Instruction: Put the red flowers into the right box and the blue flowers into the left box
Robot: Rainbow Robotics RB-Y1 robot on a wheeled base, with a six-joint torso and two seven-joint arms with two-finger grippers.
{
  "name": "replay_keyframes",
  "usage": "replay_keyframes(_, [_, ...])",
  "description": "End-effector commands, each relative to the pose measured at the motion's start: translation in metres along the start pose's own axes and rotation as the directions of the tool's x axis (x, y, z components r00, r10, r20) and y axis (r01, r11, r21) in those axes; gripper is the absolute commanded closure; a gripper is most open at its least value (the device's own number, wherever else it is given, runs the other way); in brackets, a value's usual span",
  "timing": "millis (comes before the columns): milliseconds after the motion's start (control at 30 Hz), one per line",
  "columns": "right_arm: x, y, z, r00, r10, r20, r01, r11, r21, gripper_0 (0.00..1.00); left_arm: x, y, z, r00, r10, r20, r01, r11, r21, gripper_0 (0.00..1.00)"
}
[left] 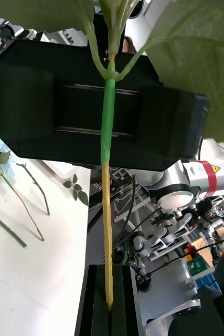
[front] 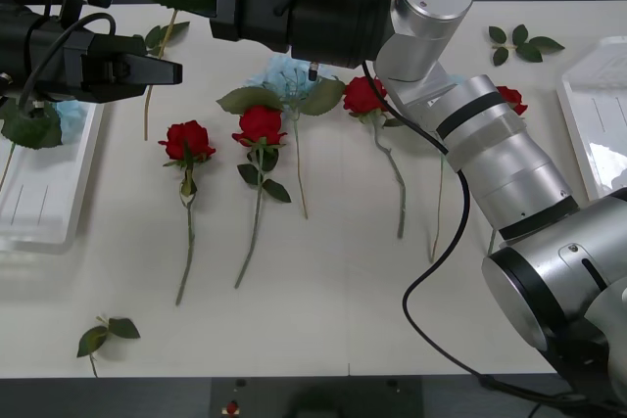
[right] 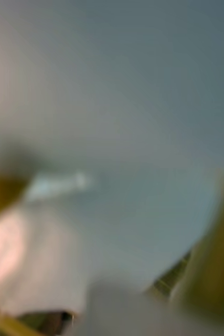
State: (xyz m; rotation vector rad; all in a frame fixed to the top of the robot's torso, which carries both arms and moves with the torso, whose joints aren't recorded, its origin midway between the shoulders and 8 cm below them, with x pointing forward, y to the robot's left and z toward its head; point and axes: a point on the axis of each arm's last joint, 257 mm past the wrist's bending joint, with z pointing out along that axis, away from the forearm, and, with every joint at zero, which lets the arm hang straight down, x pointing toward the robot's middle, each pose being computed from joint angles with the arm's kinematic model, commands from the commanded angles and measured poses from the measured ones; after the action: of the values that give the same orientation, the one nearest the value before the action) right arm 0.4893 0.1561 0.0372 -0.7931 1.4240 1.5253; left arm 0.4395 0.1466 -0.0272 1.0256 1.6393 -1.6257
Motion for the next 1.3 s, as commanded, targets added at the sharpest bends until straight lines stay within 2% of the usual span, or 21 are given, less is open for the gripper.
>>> replay_keyframes(33, [-0.021, 0.024, 0.014, 0.999, -0.031, 0.015, 0.031, 0.998, -0.045, 0.00, -0.018, -0.005, -0.006, 0.999, 0.014, -0.033, -0.015, 0.999, -0.038, 1.00])
replay_keyframes(300, [-0.028, 0.023, 0.009, 0.999, -0.038, 0.030, 0.040, 0.998, -0.042, 0.00, -0.019, 0.011, -0.044, 0.997, 0.004, -0.080, -0.020, 0.980, -0.199, 1.00])
replay_keyframes(467, [-0.028, 0.020, 0.002, 0.999, -0.041, 0.011, 0.042, 0.998, -0.040, 0.00, -0.021, 0.020, -0.084, 0.992, 0.003, -0.126, -0.047, 0.938, -0.344, 1.00])
replay_keyframes(600, [-0.025, 0.012, -0.018, 0.997, -0.037, -0.069, 0.036, 0.999, -0.017, 0.00, -0.024, 0.025, -0.109, 0.989, -0.004, -0.146, -0.059, 0.902, -0.427, 1.00])
replay_keyframes(700, [-0.014, 0.000, -0.048, 0.978, 0.005, -0.207, 0.003, 0.999, 0.037, 0.00, -0.024, 0.032, -0.133, 0.986, -0.018, -0.164, -0.068, 0.859, -0.508, 1.00])
replay_keyframes(867, [0.007, -0.019, -0.112, 0.891, 0.210, -0.402, -0.132, 0.968, 0.212, 0.00, -0.021, 0.049, -0.182, 0.978, -0.059, -0.200, -0.090, 0.746, -0.660, 1.00])
replay_keyframes(967, [0.021, -0.035, -0.150, 0.826, 0.328, -0.458, -0.168, 0.919, 0.356, 0.00, -0.017, 0.061, -0.211, 0.971, -0.086, -0.222, -0.110, 0.664, -0.740, 1.00])
replay_keyframes(1100, [0.035, -0.054, -0.198, 0.750, 0.425, -0.506, -0.114, 0.838, 0.534, 0.00, -0.012, 0.073, -0.252, 0.959, -0.133, -0.249, -0.139, 0.544, -0.827, 1.00])
replay_keyframes(1167, [0.042, -0.063, -0.234, 0.701, 0.482, -0.526, -0.055, 0.772, 0.634, 0.00, -0.008, 0.079, -0.277, 0.951, -0.164, -0.260, -0.158, 0.464, -0.872, 1.00])
replay_keyframes(1300, [0.046, -0.073, -0.282, 0.649, 0.540, -0.536, 0.040, 0.679, 0.733, 0.00, -0.002, 0.090, -0.312, 0.940, -0.210, -0.269, -0.186, 0.345, -0.920, 1.00])
